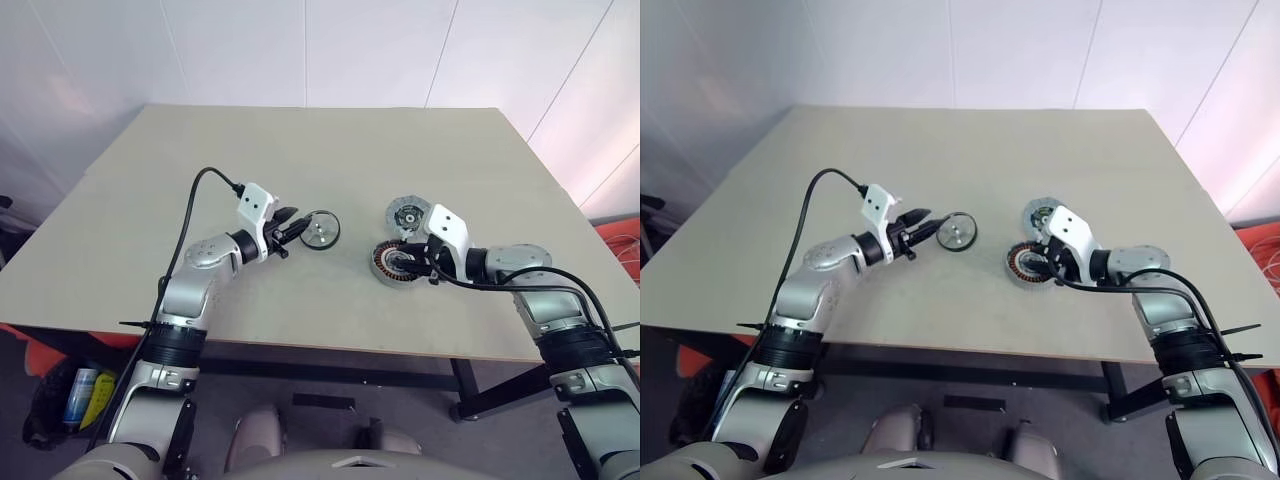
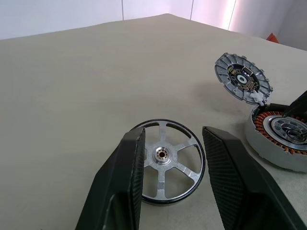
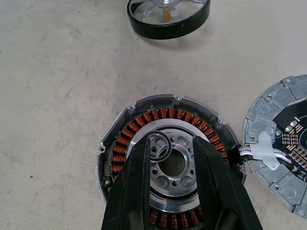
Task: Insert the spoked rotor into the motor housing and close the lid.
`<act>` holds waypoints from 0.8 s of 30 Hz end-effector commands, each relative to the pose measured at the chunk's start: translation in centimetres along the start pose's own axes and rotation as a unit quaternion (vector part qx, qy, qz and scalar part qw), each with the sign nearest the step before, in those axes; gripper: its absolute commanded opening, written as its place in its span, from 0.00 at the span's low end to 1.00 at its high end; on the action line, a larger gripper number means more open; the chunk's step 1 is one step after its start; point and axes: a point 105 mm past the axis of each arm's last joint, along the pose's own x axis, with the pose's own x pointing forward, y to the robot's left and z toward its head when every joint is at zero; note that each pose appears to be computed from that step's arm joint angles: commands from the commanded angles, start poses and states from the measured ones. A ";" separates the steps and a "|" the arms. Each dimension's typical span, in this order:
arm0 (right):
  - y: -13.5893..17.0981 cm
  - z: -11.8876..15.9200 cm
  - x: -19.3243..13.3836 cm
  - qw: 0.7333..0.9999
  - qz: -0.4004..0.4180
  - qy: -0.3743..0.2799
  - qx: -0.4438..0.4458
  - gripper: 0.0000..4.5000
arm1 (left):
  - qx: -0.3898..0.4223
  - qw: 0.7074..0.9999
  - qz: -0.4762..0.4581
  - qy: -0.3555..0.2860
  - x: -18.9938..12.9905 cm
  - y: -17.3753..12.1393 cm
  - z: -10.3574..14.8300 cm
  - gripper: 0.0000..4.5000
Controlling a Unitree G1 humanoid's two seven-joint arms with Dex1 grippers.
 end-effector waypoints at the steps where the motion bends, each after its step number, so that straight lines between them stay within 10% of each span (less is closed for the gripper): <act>1: -0.1 0.6 0.0 1.000 0.003 -0.009 0.000 0.33 | 0.015 1.000 -0.002 -0.018 -0.1 0.1 1.1 0.44; 8: -0.5 0.5 0.1 1.000 -0.012 -0.004 -0.010 0.82 | 0.013 1.000 0.000 -0.015 -0.1 0.2 1.0 0.44; 24: 0.0 0.5 0.1 1.000 0.006 -0.010 0.004 0.82 | 0.016 1.000 0.003 -0.014 -0.1 0.3 1.0 0.44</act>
